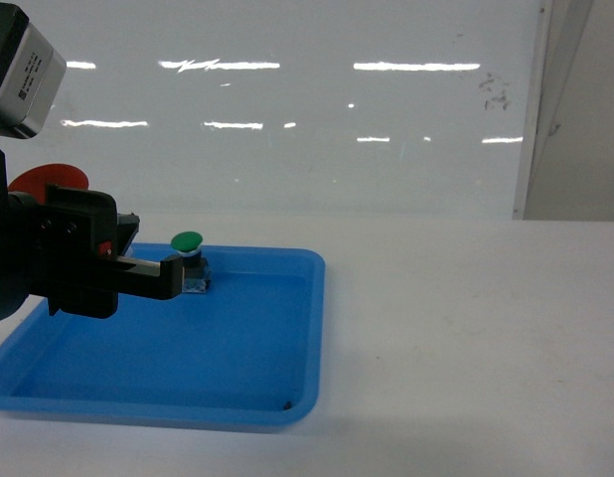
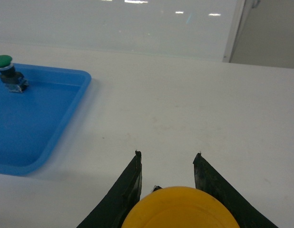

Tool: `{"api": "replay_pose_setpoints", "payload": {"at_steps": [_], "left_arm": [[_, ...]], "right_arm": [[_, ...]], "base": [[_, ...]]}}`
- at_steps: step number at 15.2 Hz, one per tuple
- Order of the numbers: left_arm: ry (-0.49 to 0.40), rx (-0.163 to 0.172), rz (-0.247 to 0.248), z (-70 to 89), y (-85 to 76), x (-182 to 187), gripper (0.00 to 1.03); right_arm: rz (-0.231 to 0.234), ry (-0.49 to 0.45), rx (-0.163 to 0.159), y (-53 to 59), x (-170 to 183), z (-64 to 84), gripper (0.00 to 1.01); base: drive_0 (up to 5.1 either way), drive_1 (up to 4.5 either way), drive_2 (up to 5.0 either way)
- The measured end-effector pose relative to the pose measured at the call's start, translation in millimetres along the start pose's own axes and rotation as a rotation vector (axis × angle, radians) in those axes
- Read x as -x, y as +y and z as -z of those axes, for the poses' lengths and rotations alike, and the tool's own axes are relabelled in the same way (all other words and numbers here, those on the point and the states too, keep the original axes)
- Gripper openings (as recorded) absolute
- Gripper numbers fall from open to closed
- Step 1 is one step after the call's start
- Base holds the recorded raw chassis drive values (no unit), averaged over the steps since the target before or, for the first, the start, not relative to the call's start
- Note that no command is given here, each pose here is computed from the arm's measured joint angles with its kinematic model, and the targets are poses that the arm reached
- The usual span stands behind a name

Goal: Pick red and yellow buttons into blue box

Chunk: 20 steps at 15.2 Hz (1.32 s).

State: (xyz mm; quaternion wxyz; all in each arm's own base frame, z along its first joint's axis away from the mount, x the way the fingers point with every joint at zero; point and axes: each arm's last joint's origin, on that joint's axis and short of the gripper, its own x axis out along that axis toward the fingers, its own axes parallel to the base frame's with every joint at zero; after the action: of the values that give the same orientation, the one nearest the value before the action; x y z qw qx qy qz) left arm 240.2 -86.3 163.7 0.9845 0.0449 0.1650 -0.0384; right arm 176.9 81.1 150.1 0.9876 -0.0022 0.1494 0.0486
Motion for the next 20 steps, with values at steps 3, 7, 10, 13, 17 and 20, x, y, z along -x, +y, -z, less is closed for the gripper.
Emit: {"api": "replay_pose_setpoints", "payload": {"at_steps": [3,7,10,13,17,20], "left_arm": [[-0.001,0.001,-0.002,-0.1,0.5,-0.1,0.25],[0.001,0.000,0.002,0.1,-0.1,0.0,0.25],[0.002,0.000,0.003,0.2,-0.1,0.0,0.25],[0.001,0.000,0.003,0.1,-0.1,0.0,0.25],[0.001,0.000,0.003,0.1,-0.1,0.0,0.25],[0.002,0.000,0.001,0.2,0.0,0.0,0.25]], "right_arm": [[0.002,0.000,0.000,-0.1,0.0,0.0,0.30],[0.001,-0.001,0.000,0.0,-0.1,-0.1,0.30],[0.002,0.002,0.001,0.0,0.0,0.1,0.30],[0.001,-0.002,-0.001,0.0,0.0,-0.2,0.30],[0.001,-0.001,0.000,0.0,0.0,-0.1,0.30],[0.003,0.002,0.001,-0.1,-0.1,0.1,0.30]], "base": [[4.8,-2.49,-2.5],[4.4,-4.11,-0.5],[4.5,-4.13,-0.1],[4.5,-4.11,0.0],[4.5,-4.09,0.0],[4.5,-4.15,-0.1]]}}
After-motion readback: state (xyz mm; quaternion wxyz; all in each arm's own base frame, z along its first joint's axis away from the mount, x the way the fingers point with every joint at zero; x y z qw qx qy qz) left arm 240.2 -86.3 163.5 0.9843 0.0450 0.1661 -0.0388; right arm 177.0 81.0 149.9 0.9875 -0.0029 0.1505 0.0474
